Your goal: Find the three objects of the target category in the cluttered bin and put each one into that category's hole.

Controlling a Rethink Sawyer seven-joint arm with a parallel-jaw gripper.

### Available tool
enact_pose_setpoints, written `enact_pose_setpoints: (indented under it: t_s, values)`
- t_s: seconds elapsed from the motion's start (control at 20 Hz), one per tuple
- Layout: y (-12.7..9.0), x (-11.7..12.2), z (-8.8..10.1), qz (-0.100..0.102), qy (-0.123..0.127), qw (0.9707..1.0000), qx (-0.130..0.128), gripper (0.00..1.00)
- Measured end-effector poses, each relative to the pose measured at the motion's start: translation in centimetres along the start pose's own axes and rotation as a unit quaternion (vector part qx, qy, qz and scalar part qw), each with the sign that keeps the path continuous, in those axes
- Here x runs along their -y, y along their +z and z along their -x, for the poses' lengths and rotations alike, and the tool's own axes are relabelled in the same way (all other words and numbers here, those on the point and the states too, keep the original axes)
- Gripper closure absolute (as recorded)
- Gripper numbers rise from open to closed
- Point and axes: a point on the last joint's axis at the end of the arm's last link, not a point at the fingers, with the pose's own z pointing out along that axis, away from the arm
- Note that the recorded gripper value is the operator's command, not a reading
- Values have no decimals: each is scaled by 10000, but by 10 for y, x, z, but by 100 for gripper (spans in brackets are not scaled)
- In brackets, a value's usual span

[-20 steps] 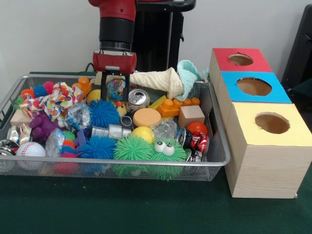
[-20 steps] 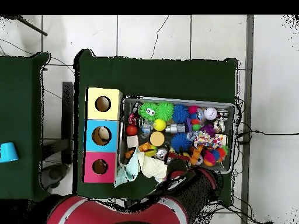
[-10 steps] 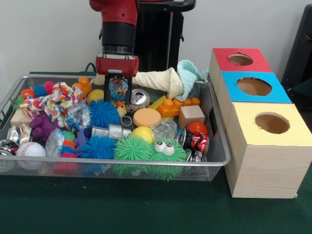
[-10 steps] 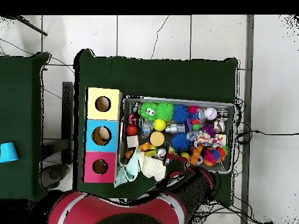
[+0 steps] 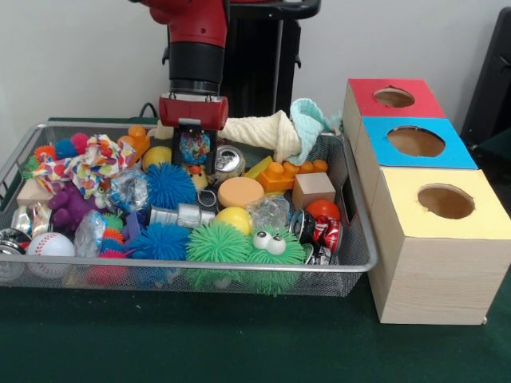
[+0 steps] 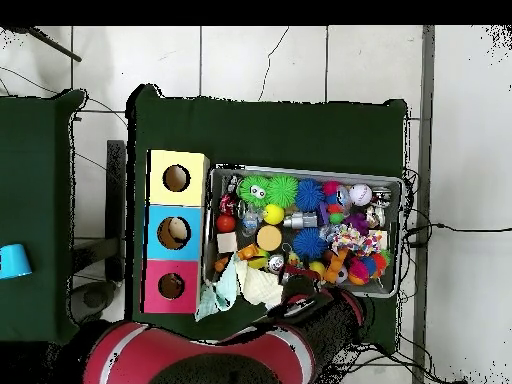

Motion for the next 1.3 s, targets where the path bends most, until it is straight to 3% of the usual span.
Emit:
enact_pose_setpoints:
  t_s: [0.4,0.9,1.3]
  values:
    - [3,2,-7,43,13,10000,80,0]
    - [4,6,-10,-163,-26,9998,145,0]
    - [5,4,-11,-178,-97,9995,235,0]
